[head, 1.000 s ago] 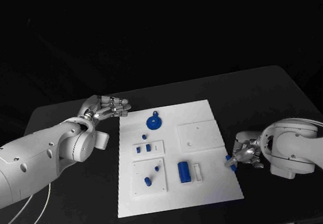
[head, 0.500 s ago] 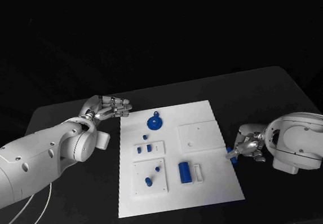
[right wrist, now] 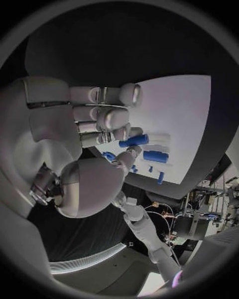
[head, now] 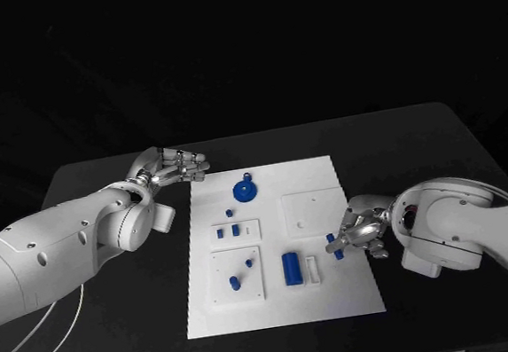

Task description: Assemble the parts on the task board

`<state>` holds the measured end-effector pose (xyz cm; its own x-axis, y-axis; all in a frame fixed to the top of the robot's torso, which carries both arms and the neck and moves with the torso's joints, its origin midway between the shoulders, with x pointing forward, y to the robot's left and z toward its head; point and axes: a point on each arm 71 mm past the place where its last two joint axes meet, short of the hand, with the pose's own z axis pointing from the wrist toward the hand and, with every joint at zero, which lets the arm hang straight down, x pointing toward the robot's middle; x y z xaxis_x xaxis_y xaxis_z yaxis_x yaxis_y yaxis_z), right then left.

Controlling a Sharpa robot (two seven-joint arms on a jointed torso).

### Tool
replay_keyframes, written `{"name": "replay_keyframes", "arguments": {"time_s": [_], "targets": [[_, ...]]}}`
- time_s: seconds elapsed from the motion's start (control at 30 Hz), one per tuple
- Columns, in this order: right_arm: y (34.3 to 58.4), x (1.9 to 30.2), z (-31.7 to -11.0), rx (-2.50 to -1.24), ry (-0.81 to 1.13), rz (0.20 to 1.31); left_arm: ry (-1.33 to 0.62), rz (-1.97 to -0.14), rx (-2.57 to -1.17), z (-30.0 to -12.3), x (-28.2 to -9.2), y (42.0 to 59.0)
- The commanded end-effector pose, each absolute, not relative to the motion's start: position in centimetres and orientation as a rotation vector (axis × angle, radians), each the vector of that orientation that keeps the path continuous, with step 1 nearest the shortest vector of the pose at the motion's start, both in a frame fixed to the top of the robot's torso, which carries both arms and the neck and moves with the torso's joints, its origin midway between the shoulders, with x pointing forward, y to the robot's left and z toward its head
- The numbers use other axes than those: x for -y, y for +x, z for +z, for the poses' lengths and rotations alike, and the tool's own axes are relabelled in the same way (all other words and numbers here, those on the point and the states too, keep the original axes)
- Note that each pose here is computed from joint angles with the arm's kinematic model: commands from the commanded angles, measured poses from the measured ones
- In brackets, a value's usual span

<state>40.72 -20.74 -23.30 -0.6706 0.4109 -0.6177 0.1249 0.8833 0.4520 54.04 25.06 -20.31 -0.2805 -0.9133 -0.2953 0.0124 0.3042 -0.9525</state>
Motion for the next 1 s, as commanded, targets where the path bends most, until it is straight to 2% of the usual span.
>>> {"name": "replay_keyframes", "arguments": {"time_s": [0.03,0.57,1.0], "targets": [[40.5,19.9,-24.0,-2.311,0.401,0.514,-0.846,-1.178,-1.570,-20.2,-24.7,54.0],[39.5,18.0,-27.0,-2.387,0.357,0.472,-0.845,-1.181,-1.573,-20.3,-24.6,54.0],[39.6,17.1,-27.3,-2.362,0.347,0.480,-0.846,-1.180,-1.574,-20.3,-24.7,53.9]]}}
